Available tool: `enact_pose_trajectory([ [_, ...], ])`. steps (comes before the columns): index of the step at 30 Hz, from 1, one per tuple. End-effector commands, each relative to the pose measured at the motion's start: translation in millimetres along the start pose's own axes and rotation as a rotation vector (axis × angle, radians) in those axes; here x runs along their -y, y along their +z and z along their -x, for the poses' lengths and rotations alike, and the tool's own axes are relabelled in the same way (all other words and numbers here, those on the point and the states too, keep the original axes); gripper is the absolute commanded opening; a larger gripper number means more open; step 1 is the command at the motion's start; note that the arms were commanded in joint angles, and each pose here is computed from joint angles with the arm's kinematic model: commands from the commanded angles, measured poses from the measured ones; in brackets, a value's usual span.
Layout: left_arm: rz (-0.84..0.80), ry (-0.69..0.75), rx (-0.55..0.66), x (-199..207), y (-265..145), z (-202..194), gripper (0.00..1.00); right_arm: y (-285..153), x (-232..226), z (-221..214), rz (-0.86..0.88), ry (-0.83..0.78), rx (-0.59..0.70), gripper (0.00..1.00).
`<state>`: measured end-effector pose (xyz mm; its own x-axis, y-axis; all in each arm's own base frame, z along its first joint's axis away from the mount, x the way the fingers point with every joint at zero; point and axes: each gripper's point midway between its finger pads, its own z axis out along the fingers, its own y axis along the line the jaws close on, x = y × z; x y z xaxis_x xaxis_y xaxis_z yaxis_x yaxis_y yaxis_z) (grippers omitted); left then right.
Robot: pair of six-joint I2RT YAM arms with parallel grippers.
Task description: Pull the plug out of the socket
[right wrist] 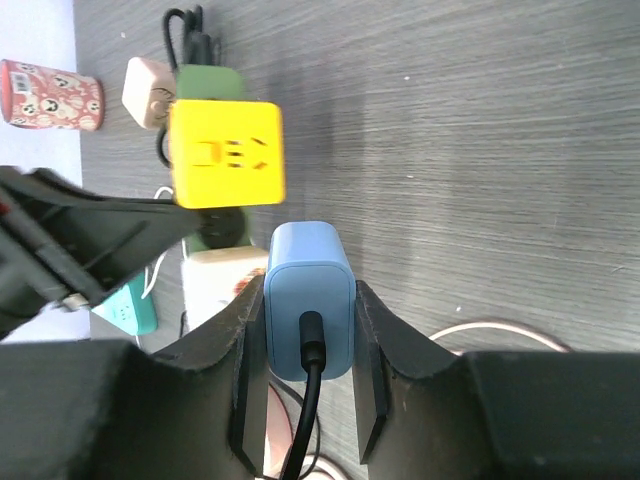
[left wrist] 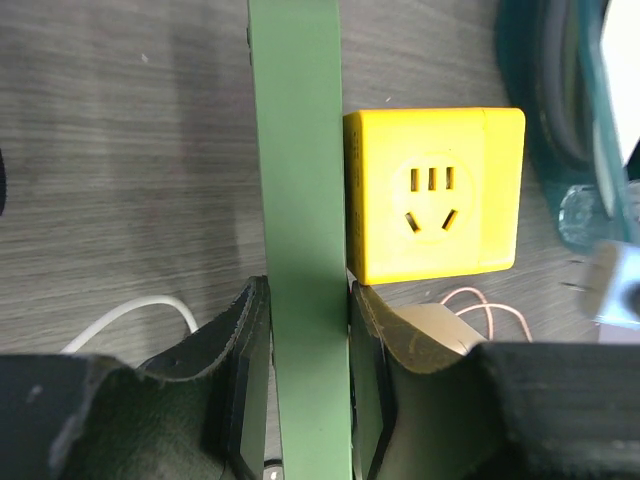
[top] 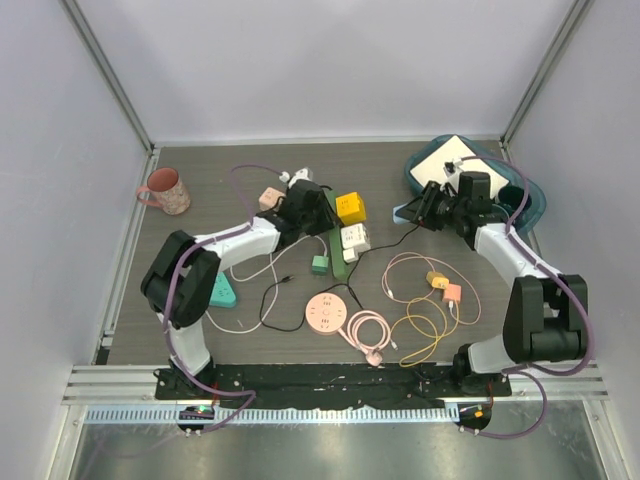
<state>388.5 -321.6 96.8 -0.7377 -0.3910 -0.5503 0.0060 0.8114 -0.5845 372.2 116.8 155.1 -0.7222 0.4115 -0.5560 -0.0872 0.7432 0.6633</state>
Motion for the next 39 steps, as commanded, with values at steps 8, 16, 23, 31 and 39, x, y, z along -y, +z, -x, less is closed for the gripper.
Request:
enact_pose_trajectory([
  [8, -0.213, 0.030, 0.263, 86, -78, 101, 0.00, 50, -5, 34, 0.121, -0.042, 0.024, 0.04],
  [16, -0.228, 0.079, 0.192, 58, -96, 71, 0.00, 91, 5, 20, 0.116, -0.011, -0.061, 0.27],
  [23, -0.263, 0.116, 0.126, 41, -112, 42, 0.00, 93, 14, 23, 0.034, -0.002, -0.093, 0.72],
  [31, -0.247, 0.113, 0.124, 24, -110, 29, 0.00, 53, 20, 45, -0.197, 0.006, -0.043, 0.87],
  [39, -0.255, 0.083, 0.116, 21, -98, 23, 0.00, 33, -81, 13, 0.136, 0.028, 0.056, 0.92],
])
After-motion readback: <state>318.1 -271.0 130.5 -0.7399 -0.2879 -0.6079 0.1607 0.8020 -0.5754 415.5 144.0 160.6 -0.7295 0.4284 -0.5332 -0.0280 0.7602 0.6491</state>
